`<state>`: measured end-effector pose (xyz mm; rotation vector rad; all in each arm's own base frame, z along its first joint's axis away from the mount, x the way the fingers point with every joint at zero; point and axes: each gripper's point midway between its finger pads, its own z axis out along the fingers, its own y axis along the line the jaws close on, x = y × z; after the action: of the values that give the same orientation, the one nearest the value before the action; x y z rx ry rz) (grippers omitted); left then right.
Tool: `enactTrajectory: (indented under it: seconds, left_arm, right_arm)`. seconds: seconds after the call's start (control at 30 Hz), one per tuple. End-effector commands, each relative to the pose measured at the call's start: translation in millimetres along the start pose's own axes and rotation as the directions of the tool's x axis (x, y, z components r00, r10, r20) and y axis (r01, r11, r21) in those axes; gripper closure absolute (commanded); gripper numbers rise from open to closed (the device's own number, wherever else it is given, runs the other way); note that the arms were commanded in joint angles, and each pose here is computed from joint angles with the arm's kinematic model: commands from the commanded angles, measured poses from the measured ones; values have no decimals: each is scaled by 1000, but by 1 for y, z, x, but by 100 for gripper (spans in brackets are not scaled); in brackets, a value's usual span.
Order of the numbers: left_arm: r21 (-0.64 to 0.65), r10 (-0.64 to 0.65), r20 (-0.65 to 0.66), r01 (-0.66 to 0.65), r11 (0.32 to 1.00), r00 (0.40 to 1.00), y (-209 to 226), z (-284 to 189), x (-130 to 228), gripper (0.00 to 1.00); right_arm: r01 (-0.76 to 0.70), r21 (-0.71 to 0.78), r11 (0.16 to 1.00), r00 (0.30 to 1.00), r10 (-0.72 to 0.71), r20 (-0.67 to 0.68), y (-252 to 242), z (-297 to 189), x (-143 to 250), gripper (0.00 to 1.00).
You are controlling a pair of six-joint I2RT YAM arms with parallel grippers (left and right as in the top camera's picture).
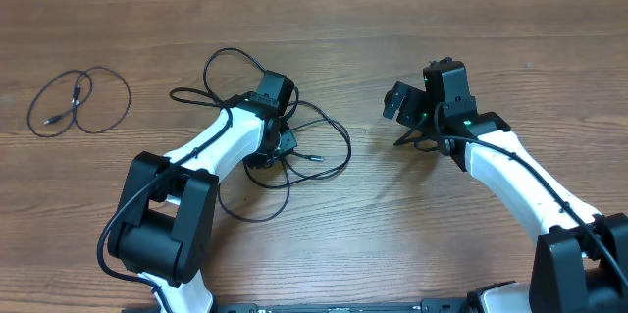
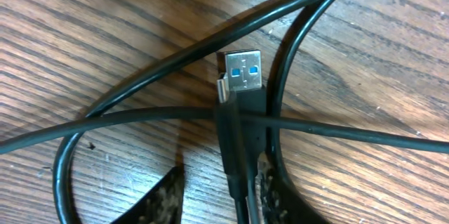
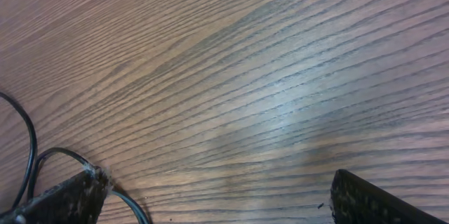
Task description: Untangle cables
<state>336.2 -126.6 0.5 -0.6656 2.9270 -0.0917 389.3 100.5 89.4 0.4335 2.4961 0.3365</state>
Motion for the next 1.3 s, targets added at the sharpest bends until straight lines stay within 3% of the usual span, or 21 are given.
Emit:
enactTrajectory:
  seconds: [0.0,0.13,0.2,0.43,0.57,0.67,0.8,1.07,1.27]
  left_arm:
    - [-26,17,-30,-18,1000,999,3,9,9,68]
    - [-37,33,-36,-34,999,999,3,8,14,75]
    - [-40,47,-37,-48,998,998,1,8,17,96]
    - [-55,108,-63,-112,992,992,-1,7,30,95]
    - [-71,109,-79,-115,991,991,3,7,34,73]
    - [-73,109,-82,-115,991,991,4,7,35,71]
    - [-68,113,-78,-119,991,991,3,7,34,96]
    - [12,259,-87,-259,966,962,-11,-14,28,96]
    - [84,291,20,-292,953,956,-29,-68,11,96]
  right_arm:
    - [0,2,1000,1000,0,12,1,0,-2,0]
    - [0,2,1000,1000,0,12,1,0,-2,0]
    - [0,2,1000,1000,0,12,1,0,-2,0]
    - [0,2,1000,1000,0,12,1,0,-2,0]
    - [0,2,1000,1000,0,12,1,0,-2,0]
    - [0,2,1000,1000,0,12,1,0,-2,0]
    - [0,2,1000,1000,0,12,1,0,-2,0]
    - [0,2,1000,1000,0,12,1,0,-2,0]
    - [0,2,1000,1000,0,12,1,0,-2,0]
